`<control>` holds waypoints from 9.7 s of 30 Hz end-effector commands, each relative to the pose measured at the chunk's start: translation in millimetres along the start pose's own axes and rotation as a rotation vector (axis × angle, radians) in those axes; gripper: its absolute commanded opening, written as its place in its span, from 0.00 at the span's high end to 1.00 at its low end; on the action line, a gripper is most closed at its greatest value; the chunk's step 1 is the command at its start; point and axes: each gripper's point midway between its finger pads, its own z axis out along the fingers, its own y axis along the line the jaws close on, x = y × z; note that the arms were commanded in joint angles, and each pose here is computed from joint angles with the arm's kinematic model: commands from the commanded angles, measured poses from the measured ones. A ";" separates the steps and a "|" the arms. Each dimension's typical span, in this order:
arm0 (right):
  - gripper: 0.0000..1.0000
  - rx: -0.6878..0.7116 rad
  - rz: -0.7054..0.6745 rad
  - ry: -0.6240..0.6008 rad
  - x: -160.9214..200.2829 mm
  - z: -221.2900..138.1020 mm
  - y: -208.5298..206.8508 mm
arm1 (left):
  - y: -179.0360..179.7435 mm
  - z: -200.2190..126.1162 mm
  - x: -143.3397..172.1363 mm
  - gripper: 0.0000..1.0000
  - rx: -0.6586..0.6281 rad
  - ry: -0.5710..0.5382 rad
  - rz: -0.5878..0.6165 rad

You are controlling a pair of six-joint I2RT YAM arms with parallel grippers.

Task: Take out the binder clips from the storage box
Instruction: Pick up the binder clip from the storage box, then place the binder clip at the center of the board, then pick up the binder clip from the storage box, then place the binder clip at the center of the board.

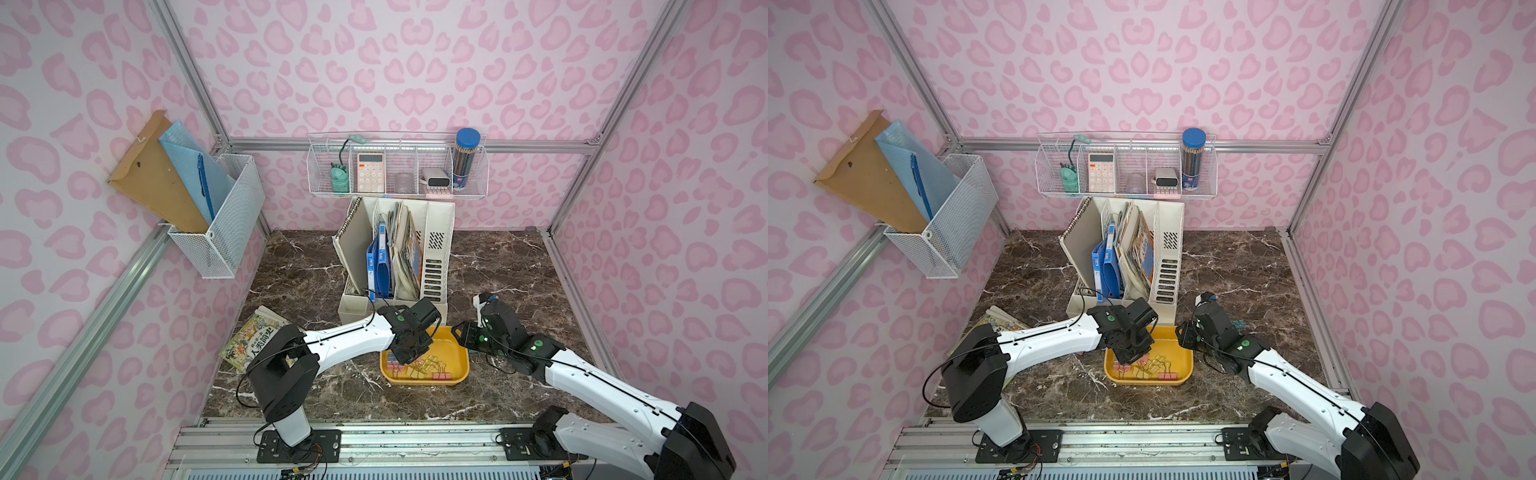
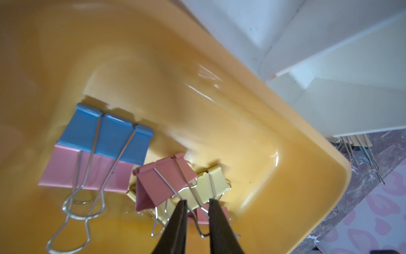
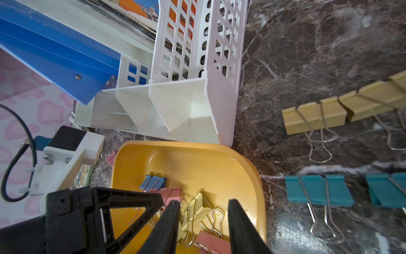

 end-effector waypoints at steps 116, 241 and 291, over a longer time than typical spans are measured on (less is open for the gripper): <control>0.50 -0.110 -0.254 0.232 49.2 58.1 83.8 | 112.8 -43.1 -73.4 0.52 0.078 -0.065 -0.137; 0.92 -0.153 -0.073 0.383 76.0 106.4 105.8 | 81.4 -100.0 -98.8 0.66 0.169 -0.240 0.016; 1.00 0.039 0.559 -0.262 -16.5 -54.8 -190.0 | -85.0 -38.5 18.2 0.28 0.220 -0.083 0.640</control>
